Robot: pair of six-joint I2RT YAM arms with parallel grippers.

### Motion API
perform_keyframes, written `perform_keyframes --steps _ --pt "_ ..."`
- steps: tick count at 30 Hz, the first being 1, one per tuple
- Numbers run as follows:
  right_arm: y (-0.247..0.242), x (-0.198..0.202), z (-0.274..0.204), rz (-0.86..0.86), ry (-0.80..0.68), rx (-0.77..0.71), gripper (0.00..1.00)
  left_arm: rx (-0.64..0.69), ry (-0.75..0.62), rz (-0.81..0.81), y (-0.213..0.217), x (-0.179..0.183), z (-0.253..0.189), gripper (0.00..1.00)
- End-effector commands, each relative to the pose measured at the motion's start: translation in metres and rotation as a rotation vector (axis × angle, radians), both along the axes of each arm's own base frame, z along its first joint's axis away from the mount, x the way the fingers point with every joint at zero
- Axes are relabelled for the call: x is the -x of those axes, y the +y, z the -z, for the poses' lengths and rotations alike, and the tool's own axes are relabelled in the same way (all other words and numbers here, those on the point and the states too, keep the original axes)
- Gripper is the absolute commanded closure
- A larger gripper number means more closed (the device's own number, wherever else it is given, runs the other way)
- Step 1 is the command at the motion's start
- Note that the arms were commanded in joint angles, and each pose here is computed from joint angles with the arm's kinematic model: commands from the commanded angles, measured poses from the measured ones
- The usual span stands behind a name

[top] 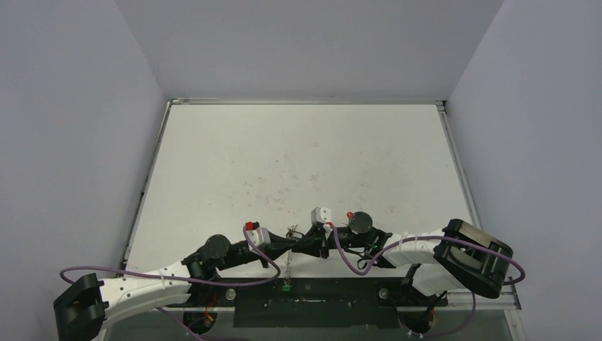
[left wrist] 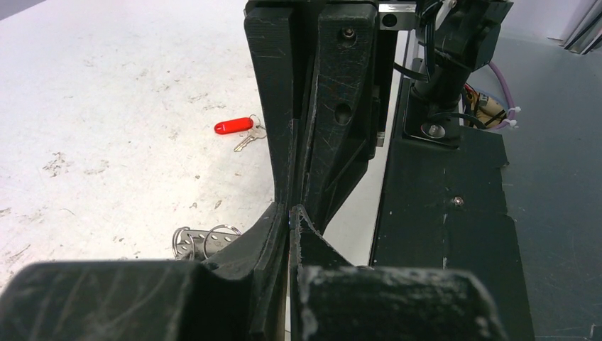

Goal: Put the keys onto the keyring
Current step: Adjust the key on the keyring.

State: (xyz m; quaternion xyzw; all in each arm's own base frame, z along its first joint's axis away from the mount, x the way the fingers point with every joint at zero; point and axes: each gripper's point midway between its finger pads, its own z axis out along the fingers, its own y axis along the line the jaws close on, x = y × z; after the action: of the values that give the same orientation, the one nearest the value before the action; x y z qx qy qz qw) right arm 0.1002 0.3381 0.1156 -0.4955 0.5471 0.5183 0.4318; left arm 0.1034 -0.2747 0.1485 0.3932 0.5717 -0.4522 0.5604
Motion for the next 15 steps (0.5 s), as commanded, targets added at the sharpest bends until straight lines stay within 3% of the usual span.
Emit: perform_keyframes --steps 1,7,9,10,15 --pt "0.011 -0.007 -0.034 0.008 -0.072 -0.117 1.00 0.112 -0.059 0.044 -0.004 0.007 -0.036 1.00" --pt "0.004 -0.008 -0.031 0.038 -0.067 -0.104 1.00 0.091 -0.070 0.036 -0.002 0.006 -0.035 0.98" --pt "0.003 -0.007 -0.030 0.040 -0.069 -0.096 1.00 0.083 -0.073 0.024 -0.001 0.004 -0.037 0.64" --pt "0.002 -0.007 -0.030 0.042 -0.073 -0.093 1.00 0.073 -0.078 0.019 0.000 0.004 -0.037 0.55" --pt "-0.001 -0.009 -0.028 0.052 -0.088 -0.074 1.00 0.041 -0.103 -0.021 0.008 -0.001 -0.045 0.51"
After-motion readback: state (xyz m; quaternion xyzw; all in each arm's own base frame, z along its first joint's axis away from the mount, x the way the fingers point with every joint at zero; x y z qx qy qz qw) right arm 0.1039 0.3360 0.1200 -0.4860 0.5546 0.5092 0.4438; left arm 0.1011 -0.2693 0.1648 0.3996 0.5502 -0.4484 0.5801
